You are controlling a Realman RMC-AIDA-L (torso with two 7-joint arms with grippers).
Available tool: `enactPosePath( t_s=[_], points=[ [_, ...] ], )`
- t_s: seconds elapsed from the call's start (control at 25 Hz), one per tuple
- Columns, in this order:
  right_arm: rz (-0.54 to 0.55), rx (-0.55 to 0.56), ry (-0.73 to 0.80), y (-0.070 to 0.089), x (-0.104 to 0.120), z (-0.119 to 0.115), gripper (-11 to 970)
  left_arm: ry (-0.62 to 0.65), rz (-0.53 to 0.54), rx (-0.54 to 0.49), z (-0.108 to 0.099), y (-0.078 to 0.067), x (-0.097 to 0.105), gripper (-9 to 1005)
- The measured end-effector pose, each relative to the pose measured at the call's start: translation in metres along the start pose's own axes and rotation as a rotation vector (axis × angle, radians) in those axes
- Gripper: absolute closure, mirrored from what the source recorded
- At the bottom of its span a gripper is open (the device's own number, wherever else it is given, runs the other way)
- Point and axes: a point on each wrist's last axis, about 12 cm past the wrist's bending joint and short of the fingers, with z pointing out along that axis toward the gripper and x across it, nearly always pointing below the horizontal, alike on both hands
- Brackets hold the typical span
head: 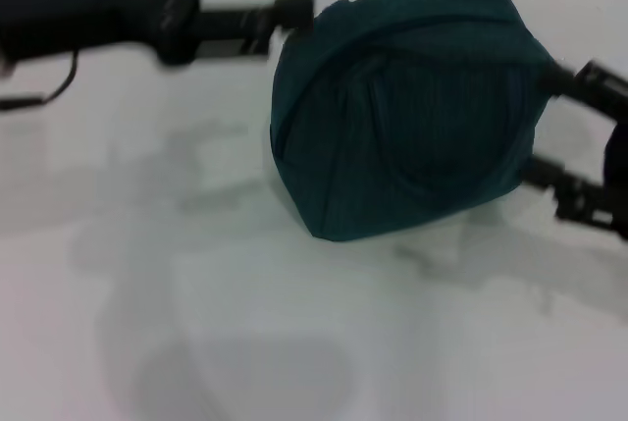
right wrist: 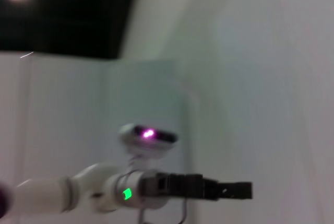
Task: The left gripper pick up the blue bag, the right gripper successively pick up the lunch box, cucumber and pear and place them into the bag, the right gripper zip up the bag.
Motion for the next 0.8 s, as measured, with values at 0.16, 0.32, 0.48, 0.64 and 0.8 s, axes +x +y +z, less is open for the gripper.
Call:
enactPosePath(
  t_s=[0.16,0.32,0.48,0.64,0.8],
  points=[
    [-0.026,-0.106,0.063,0.002,-0.001,0.007,179,-0.010,-0.023,0.067,-0.021,-0.014,0.031,117],
    [-0.007,-0.157,0.144,0.000,-0.001,0.010,179,-0.003,-0.052,0.071,-0.034,-0.026,0.070,117],
    [0.032,-0.161,0.224,-0.010,0.003,0.019,179,0.035,-0.054,0.085,-0.033,-0.034,0.097,117],
    [0.040,-0.194,0.269,-0.015,0.007,0.031,179,0.057,-0.037,0.105,-0.027,-0.034,0.105,117],
    [0.043,-0.219,0.304,-0.017,0.009,0.039,179,0.082,-0.028,0.113,-0.021,-0.032,0.107,117]
  ],
)
